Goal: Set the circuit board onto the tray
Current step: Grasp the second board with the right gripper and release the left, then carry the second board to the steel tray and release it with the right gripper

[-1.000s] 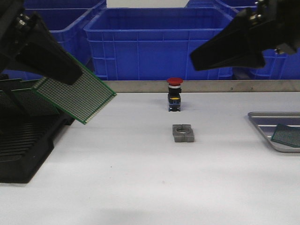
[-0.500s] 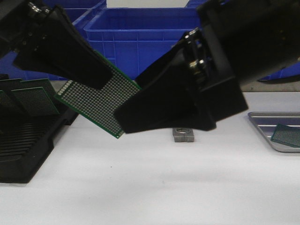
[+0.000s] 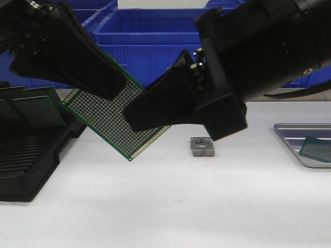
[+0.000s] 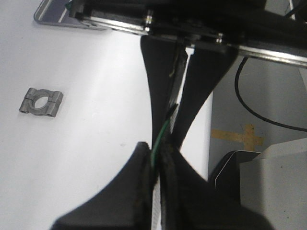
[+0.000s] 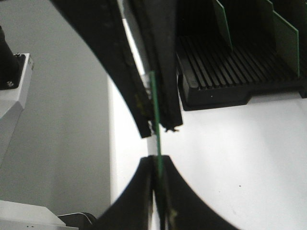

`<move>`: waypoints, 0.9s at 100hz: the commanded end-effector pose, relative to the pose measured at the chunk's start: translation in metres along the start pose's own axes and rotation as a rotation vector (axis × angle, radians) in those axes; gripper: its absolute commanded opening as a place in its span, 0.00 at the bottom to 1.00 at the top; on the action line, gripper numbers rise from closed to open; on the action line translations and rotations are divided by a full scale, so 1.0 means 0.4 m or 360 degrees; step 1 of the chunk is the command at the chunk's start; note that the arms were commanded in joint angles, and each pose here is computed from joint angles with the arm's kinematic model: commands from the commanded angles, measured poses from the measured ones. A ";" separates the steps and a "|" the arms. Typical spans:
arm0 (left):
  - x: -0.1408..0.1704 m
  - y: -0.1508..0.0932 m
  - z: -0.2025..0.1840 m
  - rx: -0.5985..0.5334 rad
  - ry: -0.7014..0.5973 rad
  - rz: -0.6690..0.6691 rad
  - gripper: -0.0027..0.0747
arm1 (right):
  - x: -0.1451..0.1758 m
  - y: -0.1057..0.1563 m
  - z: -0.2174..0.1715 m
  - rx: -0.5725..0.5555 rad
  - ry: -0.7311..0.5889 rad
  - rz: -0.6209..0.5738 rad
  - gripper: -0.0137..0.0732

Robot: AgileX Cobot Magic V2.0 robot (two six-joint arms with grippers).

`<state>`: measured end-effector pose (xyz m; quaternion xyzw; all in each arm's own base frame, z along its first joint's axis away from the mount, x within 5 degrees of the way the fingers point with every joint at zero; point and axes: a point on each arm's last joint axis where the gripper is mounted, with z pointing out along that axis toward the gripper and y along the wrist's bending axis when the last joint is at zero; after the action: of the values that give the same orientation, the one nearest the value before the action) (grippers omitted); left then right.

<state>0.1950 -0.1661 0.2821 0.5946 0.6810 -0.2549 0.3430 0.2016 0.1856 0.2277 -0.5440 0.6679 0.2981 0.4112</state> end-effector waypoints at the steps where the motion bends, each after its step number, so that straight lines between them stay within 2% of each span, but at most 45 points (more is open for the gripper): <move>1: -0.041 -0.002 -0.020 -0.0032 -0.0133 -0.0052 0.01 | -0.047 -0.009 -0.017 0.0046 -0.0149 0.0067 0.08; 10: -0.041 -0.003 -0.020 -0.0029 -0.0133 -0.0052 0.11 | -0.048 -0.010 -0.017 0.0050 -0.0159 0.0082 0.08; 21: -0.041 0.000 -0.020 -0.0047 -0.0134 -0.0053 0.43 | -0.049 -0.012 -0.017 0.0066 -0.0170 0.0106 0.08; 30: -0.039 0.013 -0.024 -0.0156 -0.0118 -0.0021 0.70 | -0.041 -0.022 -0.019 0.0120 -0.0141 0.0154 0.08; 36: -0.038 0.028 -0.030 -0.0280 -0.0098 0.0022 0.77 | -0.033 -0.037 -0.025 0.0183 -0.0118 0.0240 0.08; 50: -0.043 0.058 -0.064 -0.0531 -0.0129 0.0045 0.78 | -0.005 -0.094 -0.061 0.0368 -0.0111 0.0566 0.08; 58: -0.042 0.066 -0.079 -0.0595 -0.0140 0.0037 0.77 | 0.014 -0.131 -0.092 0.0475 -0.0130 0.0723 0.08; 77: -0.039 0.069 -0.083 -0.0609 -0.0139 0.0030 0.76 | 0.087 -0.231 -0.200 0.0880 -0.0169 0.1106 0.08; 90: -0.040 0.069 -0.084 -0.0608 -0.0144 0.0026 0.76 | 0.142 -0.280 -0.278 0.1209 -0.0131 0.1231 0.08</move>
<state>0.2178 -0.1475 0.2978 0.5372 0.7018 -0.1421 0.4458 0.2742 0.0625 0.2231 -0.1213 0.8679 0.2100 0.4336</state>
